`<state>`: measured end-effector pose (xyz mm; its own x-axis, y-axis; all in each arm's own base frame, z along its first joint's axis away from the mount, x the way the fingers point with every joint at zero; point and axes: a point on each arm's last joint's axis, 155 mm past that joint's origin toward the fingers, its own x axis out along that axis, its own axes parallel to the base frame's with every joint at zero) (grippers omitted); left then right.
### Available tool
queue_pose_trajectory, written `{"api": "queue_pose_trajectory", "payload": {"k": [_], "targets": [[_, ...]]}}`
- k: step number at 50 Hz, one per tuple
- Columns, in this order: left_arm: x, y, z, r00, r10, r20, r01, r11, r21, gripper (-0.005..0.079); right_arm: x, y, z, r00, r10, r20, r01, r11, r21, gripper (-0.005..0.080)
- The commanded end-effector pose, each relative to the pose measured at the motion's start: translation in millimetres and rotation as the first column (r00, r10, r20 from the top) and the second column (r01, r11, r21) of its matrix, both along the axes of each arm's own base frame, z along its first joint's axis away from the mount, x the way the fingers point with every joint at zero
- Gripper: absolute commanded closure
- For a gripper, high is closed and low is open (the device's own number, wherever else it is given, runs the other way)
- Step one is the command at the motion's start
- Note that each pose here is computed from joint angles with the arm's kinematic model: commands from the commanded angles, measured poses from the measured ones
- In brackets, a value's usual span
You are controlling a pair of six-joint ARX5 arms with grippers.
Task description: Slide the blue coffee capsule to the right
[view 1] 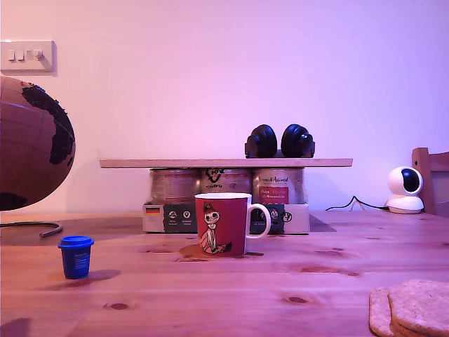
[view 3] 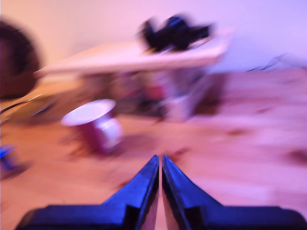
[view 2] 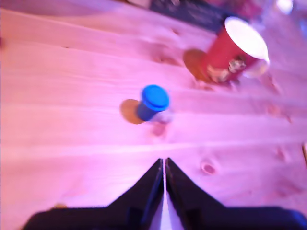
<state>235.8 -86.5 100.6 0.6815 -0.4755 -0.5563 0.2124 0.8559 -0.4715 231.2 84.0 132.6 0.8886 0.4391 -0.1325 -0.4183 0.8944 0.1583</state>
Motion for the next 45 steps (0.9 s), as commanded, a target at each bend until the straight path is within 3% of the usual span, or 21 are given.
{"api": "queue_pose_trajectory", "payload": {"k": [1,14,29,45], "targets": [[5.4,-1.0,-3.8,0.999,-0.028,-0.019,0.028,0.999,0.033,0.0762,-6.2,11.2,-3.1,0.998,0.067,-0.009,-0.067,0.998,0.006,0.0765],[27.5,4.1,-22.8,0.996,-0.040,-0.080,0.047,0.994,0.095,0.0762,-27.6,41.2,-0.6,0.965,0.263,-0.008,-0.262,0.964,0.037,0.0765],[50.7,4.3,-45.2,0.995,-0.031,-0.093,0.043,0.991,0.128,0.0762,-27.6,41.2,-0.7,0.965,0.263,-0.008,-0.262,0.964,0.036,0.0765],[78.9,-0.7,-60.5,0.999,-0.023,-0.037,0.030,0.979,0.200,0.0762,-27.7,41.2,-0.8,0.965,0.263,-0.009,-0.262,0.964,0.036,0.0765]]}}
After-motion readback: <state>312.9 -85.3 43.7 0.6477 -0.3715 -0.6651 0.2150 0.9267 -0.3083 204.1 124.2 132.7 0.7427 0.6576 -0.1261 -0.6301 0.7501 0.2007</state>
